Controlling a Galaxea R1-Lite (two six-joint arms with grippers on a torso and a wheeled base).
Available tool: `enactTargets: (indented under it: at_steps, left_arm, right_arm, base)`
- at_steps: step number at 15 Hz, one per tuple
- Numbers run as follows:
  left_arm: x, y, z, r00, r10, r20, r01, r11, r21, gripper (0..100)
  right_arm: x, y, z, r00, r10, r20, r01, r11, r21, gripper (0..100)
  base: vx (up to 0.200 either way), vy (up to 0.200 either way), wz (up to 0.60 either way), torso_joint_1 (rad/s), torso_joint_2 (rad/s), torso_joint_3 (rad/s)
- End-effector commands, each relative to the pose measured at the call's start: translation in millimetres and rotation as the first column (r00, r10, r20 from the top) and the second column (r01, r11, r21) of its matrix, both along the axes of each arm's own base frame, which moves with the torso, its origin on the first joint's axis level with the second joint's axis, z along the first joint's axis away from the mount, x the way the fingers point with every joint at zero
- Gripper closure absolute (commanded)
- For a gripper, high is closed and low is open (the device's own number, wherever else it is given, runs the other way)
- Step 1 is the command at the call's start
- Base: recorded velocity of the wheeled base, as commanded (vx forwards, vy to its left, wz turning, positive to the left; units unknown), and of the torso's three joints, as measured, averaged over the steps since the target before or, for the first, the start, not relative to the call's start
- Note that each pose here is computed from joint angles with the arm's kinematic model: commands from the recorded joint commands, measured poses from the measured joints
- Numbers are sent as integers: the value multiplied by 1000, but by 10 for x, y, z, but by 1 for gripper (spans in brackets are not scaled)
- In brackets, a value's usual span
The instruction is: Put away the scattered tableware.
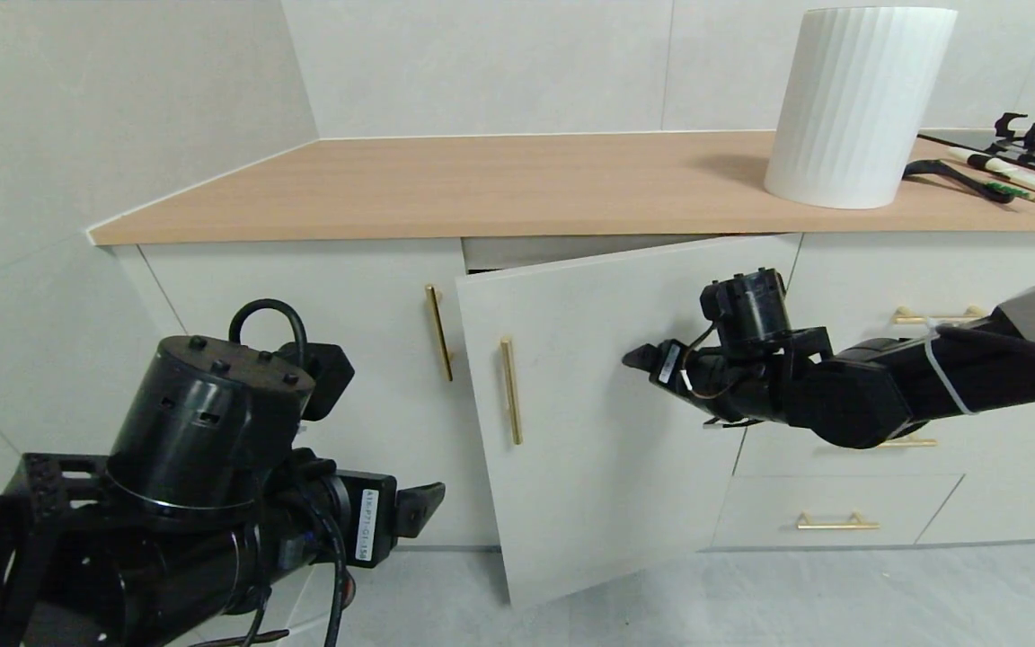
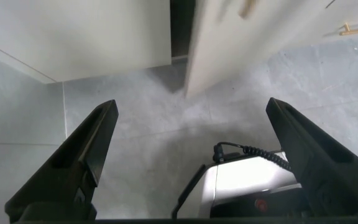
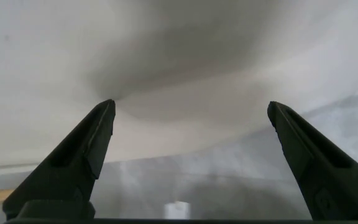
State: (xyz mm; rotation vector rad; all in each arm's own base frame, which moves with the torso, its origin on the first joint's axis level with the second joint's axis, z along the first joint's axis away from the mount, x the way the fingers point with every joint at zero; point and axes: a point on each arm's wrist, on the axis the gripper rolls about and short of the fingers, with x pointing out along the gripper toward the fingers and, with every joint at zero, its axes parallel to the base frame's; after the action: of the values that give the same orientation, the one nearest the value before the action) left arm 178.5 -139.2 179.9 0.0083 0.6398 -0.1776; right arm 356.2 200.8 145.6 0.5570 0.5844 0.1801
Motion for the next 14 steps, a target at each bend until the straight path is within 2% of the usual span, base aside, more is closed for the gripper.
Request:
enactTargets:
  at_steps: [1, 3, 5, 14]
  left_arm:
    - [0, 3, 3, 1000, 2, 1, -2, 1000, -1, 0]
    - [0, 3, 3, 1000, 2, 1, -2, 1000, -1, 0]
    - [0, -1, 0, 1000, 0, 0, 0, 1000, 0, 0]
    - [0, 3, 3, 1000, 2, 1, -2, 1000, -1, 0]
  right_arm:
    - [74, 7, 48, 999, -33, 12, 32, 999, 40, 0]
    - [164, -48, 84, 997, -76, 18, 74, 994, 77, 0]
    - [238, -66, 57, 994, -111, 21, 109, 991, 81, 0]
    - [521, -45, -121, 960, -274, 64, 272, 962, 26, 0]
  base:
    - [0, 0, 0, 0, 0, 0]
    - [0, 0, 0, 0, 0, 0]
    - [0, 0, 0, 0, 0, 0]
    - [0, 0, 0, 0, 0, 0]
